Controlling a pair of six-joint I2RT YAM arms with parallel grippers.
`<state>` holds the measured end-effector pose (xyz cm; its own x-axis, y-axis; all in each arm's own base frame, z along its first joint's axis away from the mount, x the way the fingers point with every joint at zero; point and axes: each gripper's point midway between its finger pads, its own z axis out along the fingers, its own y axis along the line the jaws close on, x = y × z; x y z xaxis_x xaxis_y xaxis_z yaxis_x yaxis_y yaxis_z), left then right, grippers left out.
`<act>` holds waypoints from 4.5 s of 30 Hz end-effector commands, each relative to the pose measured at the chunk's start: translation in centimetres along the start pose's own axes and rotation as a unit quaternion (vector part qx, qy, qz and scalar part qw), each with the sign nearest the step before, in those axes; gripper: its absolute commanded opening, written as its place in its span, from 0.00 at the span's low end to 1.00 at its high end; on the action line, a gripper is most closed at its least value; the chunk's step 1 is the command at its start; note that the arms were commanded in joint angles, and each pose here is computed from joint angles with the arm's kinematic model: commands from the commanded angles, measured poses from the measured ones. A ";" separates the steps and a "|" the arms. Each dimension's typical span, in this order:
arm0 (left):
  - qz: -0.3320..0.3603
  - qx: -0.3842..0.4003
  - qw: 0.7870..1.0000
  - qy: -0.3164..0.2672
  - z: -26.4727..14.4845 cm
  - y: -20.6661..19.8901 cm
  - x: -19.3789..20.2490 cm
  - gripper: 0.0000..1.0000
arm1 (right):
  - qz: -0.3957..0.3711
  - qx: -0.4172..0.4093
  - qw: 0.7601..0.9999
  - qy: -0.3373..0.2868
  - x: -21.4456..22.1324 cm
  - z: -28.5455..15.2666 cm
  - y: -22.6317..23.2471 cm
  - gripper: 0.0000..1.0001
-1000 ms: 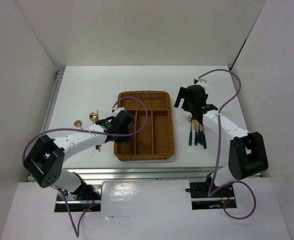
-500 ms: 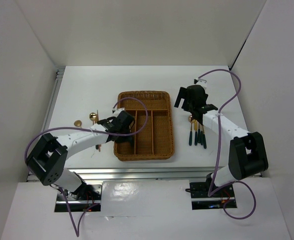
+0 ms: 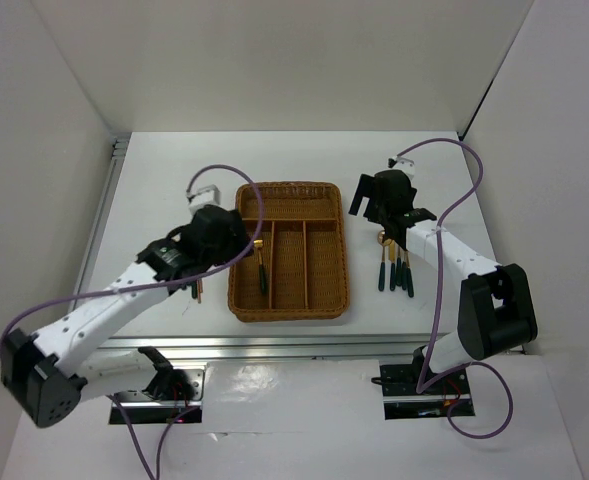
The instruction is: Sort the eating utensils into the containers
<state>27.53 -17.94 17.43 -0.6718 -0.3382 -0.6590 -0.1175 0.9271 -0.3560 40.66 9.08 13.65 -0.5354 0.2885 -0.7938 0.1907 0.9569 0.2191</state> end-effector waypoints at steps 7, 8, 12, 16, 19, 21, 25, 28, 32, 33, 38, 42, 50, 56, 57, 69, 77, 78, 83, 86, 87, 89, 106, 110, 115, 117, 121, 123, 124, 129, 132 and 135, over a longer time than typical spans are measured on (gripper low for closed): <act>-0.105 -0.154 0.980 -0.074 -0.5 13.3 -2.5 0.98 | 0.010 -0.021 1.000 -0.015 -1.0 -0.4 0.7 1.00; -0.119 -0.163 0.976 -0.079 -0.3 14.0 -2.6 0.98 | 0.012 -0.017 1.000 -0.016 -1.2 -0.3 0.3 1.00; -0.149 -0.197 0.965 -0.084 0.8 17.4 -3.0 0.97 | 0.012 -0.017 1.000 -0.016 -1.2 -0.3 0.3 1.00; -0.174 -0.242 0.952 -0.068 2.4 20.9 -2.9 0.95 | 0.011 -0.015 1.000 -0.012 -0.9 -0.1 0.3 1.00; -0.180 -0.260 0.948 -0.035 4.0 21.9 -1.8 0.91 | 0.011 -0.011 1.000 -0.014 -1.0 -0.1 0.1 1.00; -0.179 -0.264 0.948 -0.028 4.8 22.2 -1.5 0.88 | 0.010 -0.009 1.000 -0.010 -0.7 0.1 0.1 1.00; -0.176 -0.276 0.945 -0.007 5.9 22.7 -0.5 0.87 | 0.010 -0.009 1.000 -0.010 -0.7 0.1 0.1 1.00; -0.174 -0.282 0.943 -0.011 6.0 23.0 -0.6 0.83 | 0.010 -0.009 1.000 -0.010 -0.7 0.1 0.1 1.00; -0.170 -0.301 0.939 -0.010 6.1 23.7 -0.3 0.80 | 0.009 -0.007 1.000 -0.006 -0.4 0.4 0.0 1.00; -0.165 -0.303 0.939 -0.016 6.0 23.8 -0.8 0.78 | 0.008 -0.005 1.000 -0.002 -0.1 0.6 -0.1 1.00; -0.162 -0.313 0.936 0.003 6.8 24.2 0.0 0.75 | 0.008 -0.005 1.000 -0.002 -0.1 0.6 -0.1 1.00; -0.161 -0.314 0.936 0.004 7.3 24.3 0.1 0.72 | 0.008 -0.001 1.000 -0.004 -0.2 0.6 -0.2 1.00; -0.155 -0.320 0.934 0.017 8.0 24.6 0.6 0.68 | 0.008 -0.001 1.000 -0.004 -0.2 0.6 -0.2 1.00; -0.149 -0.326 0.933 0.029 8.3 24.7 0.6 0.64 | 0.006 0.001 1.000 0.000 0.1 0.8 -0.3 1.00; -0.149 -0.326 0.933 0.029 8.3 24.7 0.6 0.63 | 0.006 0.001 1.000 0.000 0.1 0.8 -0.3 1.00; -0.146 -0.332 0.931 0.037 8.5 25.0 0.5 0.53 | 0.006 0.001 1.000 0.000 0.1 0.8 -0.3 1.00; -0.143 -0.329 0.932 0.052 8.8 25.0 1.2 0.48 | 0.006 0.005 1.000 -0.002 0.0 0.9 -0.4 1.00; -0.143 -0.329 0.932 0.052 8.8 25.0 1.2 0.47 | 0.006 0.005 1.000 -0.002 0.0 0.9 -0.4 1.00; -0.144 -0.327 0.933 0.048 8.9 24.9 0.8 0.36 | 0.006 0.005 1.000 -0.002 0.0 0.9 -0.4 1.00; -0.143 -0.329 0.932 0.052 9.0 25.0 1.0 0.32 | 0.006 0.005 1.000 -0.002 0.0 0.9 -0.4 1.00; -0.143 -0.329 0.932 0.052 9.0 25.0 1.0 0.30 | 0.006 0.005 1.000 -0.002 0.0 0.9 -0.4 1.00; -0.144 -0.327 0.933 0.048 8.9 24.9 0.8 0.29 | 0.006 0.005 1.000 -0.002 0.0 0.9 -0.4 1.00; -0.111 -0.188 0.976 -0.018 3.7 16.7 -5.2 0.25 | 0.005 0.007 1.000 0.002 0.3 1.1 -0.5 1.00; -0.054 -0.080 0.995 -0.006 2.4 11.1 -5.5 0.25 | 0.006 0.005 1.000 -0.002 0.0 0.9 -0.4 1.00; -0.024 0.015 1.000 -0.007 1.0 6.0 -5.0 0.25 | 0.014 0.009 1.000 -0.003 -0.1 0.9 -0.8 1.00; -0.020 0.036 0.999 -0.006 0.6 4.6 -4.6 0.25 | 0.014 0.009 1.000 -0.003 -0.1 0.9 -0.8 1.00; -0.002 0.086 0.996 -0.002 0.1 0.9 -3.5 0.25 | 0.014 0.009 1.000 -0.003 -0.1 0.9 -0.8 1.00; 0.002 0.104 0.995 0.003 0.0 -0.5 -2.9 0.25 | 0.014 0.009 1.000 -0.003 -0.1 0.9 -0.8 1.00; 0.007 0.110 0.994 0.008 0.2 -1.0 -2.5 0.25 | 0.014 0.009 1.000 -0.003 -0.1 0.9 -0.8 1.00; 0.032 0.136 0.990 0.027 0.8 -3.7 -0.4 0.25 | 0.012 0.011 1.000 0.001 0.3 1.0 -0.9 1.00; 0.030 0.154 0.987 0.038 1.0 -4.9 0.4 0.25 | 0.015 0.014 1.000 -0.001 0.1 1.0 -1.3 1.00; 0.034 0.167 0.984 0.049 1.4 -6.5 1.5 0.25 | 0.015 0.014 1.000 0.000 0.3 1.1 -1.4 1.00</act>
<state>27.13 -22.10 15.35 -0.7721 -0.2022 -0.6024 0.1212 0.8837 -0.4520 40.69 8.43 12.13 -0.5612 0.2984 -0.7720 0.2089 0.9536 0.2168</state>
